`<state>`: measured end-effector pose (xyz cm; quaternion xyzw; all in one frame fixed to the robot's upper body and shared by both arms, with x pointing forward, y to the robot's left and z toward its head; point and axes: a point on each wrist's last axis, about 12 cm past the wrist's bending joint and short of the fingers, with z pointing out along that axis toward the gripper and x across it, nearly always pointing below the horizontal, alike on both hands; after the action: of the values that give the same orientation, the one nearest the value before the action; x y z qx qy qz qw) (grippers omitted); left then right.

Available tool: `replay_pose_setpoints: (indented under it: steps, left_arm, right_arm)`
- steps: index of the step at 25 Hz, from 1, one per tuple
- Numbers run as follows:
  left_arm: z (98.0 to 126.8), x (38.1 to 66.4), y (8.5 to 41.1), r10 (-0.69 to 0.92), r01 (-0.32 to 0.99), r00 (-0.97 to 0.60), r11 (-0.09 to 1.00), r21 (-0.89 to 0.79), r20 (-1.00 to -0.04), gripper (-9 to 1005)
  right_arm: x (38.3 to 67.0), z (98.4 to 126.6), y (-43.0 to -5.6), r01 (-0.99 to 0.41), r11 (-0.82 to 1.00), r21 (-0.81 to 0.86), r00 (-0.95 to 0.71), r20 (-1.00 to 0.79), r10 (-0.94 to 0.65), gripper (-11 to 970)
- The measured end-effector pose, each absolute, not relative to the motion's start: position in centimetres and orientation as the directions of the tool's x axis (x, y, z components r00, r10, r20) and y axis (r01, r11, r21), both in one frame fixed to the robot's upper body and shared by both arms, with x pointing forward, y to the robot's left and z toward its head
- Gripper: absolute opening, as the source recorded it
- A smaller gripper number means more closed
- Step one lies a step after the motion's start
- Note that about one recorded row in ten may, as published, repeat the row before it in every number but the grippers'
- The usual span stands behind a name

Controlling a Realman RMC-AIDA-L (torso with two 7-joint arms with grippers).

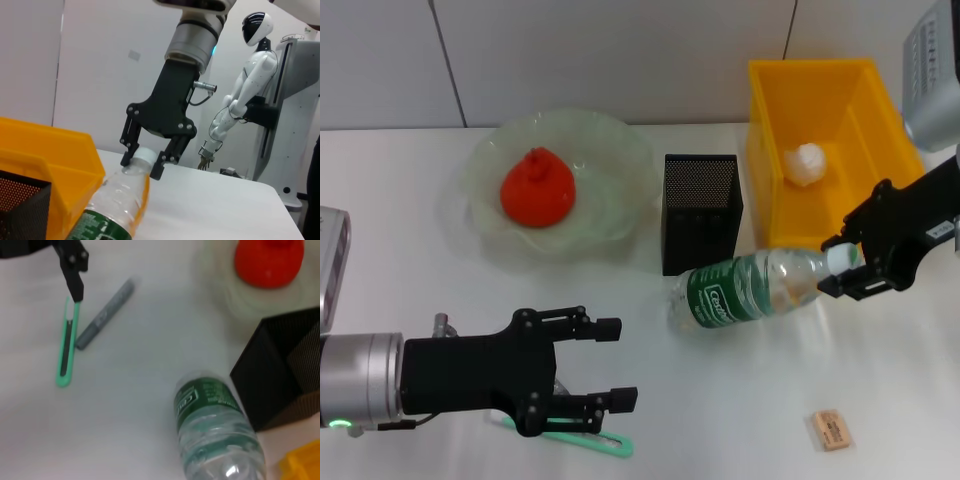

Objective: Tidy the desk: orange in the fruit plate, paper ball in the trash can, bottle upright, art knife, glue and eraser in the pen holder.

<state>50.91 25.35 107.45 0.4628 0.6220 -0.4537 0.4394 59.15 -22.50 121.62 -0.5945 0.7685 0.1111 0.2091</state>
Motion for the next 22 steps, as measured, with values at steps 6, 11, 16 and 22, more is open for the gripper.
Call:
replay_pose_setpoints:
  steps: [6,11,16,22]
  left_arm:
    - [107.6,51.1,25.4,0.178,0.976,-0.177,0.161,-0.149,-0.968,769]
    - [107.7,51.1,25.4,0.177,0.975,-0.178,0.162,-0.150,-0.968,769]
    - [107.7,51.1,25.4,0.177,0.975,-0.179,0.161,-0.151,-0.968,769]
    - [107.7,51.1,25.4,0.177,0.975,-0.179,0.162,-0.151,-0.968,768]
  right_arm:
    - [59.2,122.4,-22.4,-0.961,0.256,-0.103,-0.172,-0.502,-0.847,437]
    - [59.2,122.8,-22.3,-0.962,0.247,-0.117,-0.147,-0.539,-0.829,438]
    - [59.2,123.0,-22.3,-0.963,0.238,-0.127,-0.123,-0.579,-0.806,438]
    - [59.1,123.2,-22.4,-0.962,0.236,-0.139,-0.098,-0.633,-0.768,438]
